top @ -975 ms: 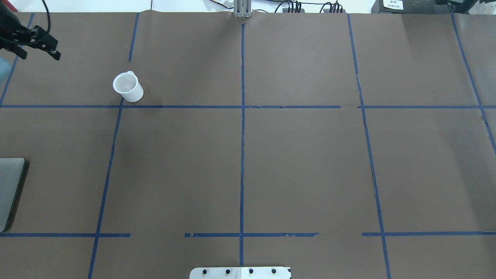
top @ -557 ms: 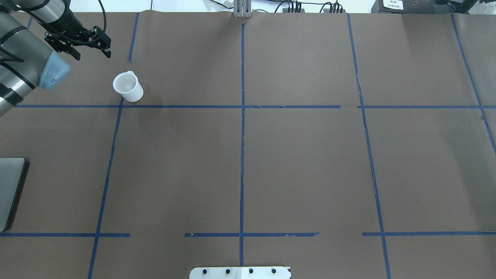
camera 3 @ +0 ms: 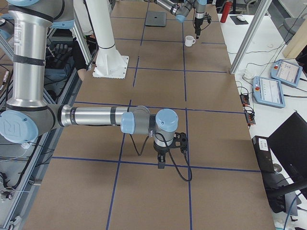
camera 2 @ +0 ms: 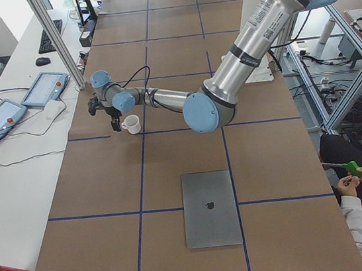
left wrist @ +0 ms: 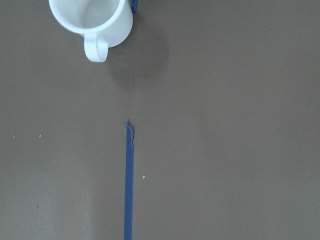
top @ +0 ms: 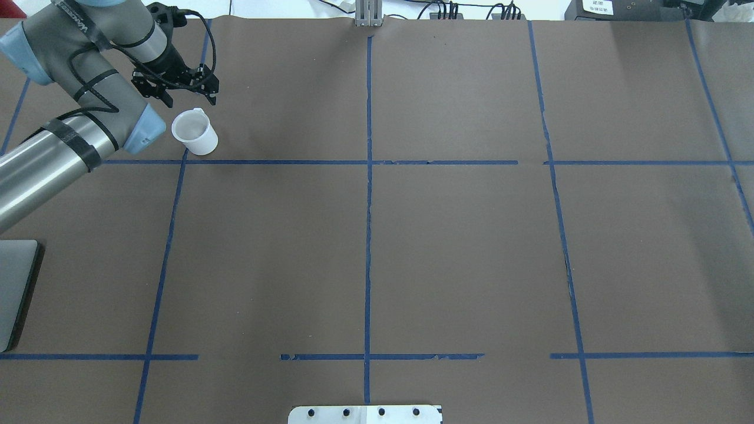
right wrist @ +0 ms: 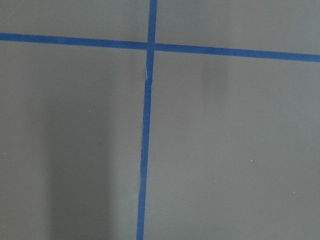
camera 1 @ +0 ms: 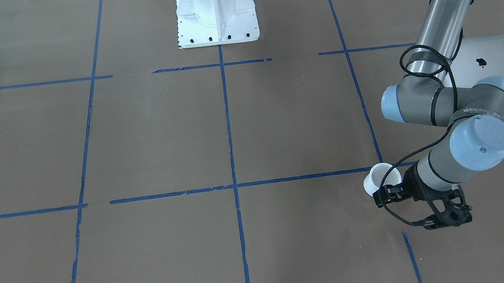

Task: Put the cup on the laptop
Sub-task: 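Close the left gripper on the white mug's rim and lift it, then carry the mug with the left gripper toward the silver laptop, then lower the mug onto the laptop lid and open the left gripper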

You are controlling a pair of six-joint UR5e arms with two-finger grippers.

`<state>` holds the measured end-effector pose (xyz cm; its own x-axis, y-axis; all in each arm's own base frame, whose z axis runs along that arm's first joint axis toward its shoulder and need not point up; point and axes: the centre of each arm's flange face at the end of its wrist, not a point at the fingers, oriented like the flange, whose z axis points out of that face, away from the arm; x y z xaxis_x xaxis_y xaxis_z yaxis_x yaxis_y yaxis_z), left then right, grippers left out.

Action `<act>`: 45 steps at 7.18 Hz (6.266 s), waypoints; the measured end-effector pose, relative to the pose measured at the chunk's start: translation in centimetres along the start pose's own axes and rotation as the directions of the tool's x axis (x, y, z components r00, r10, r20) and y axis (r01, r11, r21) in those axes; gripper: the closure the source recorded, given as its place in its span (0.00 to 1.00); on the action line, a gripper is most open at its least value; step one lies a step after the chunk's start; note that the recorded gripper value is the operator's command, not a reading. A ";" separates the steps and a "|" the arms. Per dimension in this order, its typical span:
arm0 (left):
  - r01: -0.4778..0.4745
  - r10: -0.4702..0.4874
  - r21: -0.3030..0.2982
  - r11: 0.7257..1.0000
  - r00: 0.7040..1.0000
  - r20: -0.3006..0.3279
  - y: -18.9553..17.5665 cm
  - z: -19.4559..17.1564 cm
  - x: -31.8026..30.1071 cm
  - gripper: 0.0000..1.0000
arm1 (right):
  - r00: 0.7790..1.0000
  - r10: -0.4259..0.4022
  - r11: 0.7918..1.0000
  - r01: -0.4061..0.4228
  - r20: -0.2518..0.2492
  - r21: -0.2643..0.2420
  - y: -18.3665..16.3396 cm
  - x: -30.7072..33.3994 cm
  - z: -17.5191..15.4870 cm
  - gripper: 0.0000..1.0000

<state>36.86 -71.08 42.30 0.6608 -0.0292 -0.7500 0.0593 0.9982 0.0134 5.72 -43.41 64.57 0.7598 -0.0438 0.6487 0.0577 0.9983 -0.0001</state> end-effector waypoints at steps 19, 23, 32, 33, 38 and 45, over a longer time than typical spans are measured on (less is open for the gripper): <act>-0.128 0.153 -0.188 0.974 0.980 0.127 23.0 -11.1 -32.3 1.00 | 1.000 0.000 1.000 0.000 -0.001 0.000 0.0 0.0 0.0 0.00; -0.092 0.107 -0.124 0.988 0.987 0.119 29.7 -5.9 -42.2 1.00 | 1.000 0.000 1.000 0.000 0.000 0.000 0.0 0.0 0.0 0.00; -0.105 0.114 -0.105 0.989 0.989 0.091 30.1 -4.2 -43.4 1.00 | 1.000 0.001 1.000 -0.001 -0.001 0.000 0.0 0.0 0.0 0.00; -0.105 0.115 -0.109 0.988 0.990 0.082 30.1 -4.2 -43.2 1.00 | 1.000 0.001 1.000 -0.001 0.000 0.000 0.0 0.0 0.0 0.00; -0.116 0.126 -0.127 0.985 0.990 0.068 30.3 -3.6 -42.7 0.13 | 1.000 0.000 1.000 0.000 0.000 0.000 0.0 0.0 0.0 0.00; -0.181 0.181 0.000 0.983 0.983 0.017 28.7 -10.0 -42.2 0.01 | 1.000 0.001 1.000 -0.001 0.000 0.000 0.0 0.0 0.0 0.00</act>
<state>3.18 -40.67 67.75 0.6736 0.1509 -0.7235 -0.0611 0.9869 0.1490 5.72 -43.41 64.57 0.7601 -0.0433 0.6484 0.0573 0.9984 -0.0005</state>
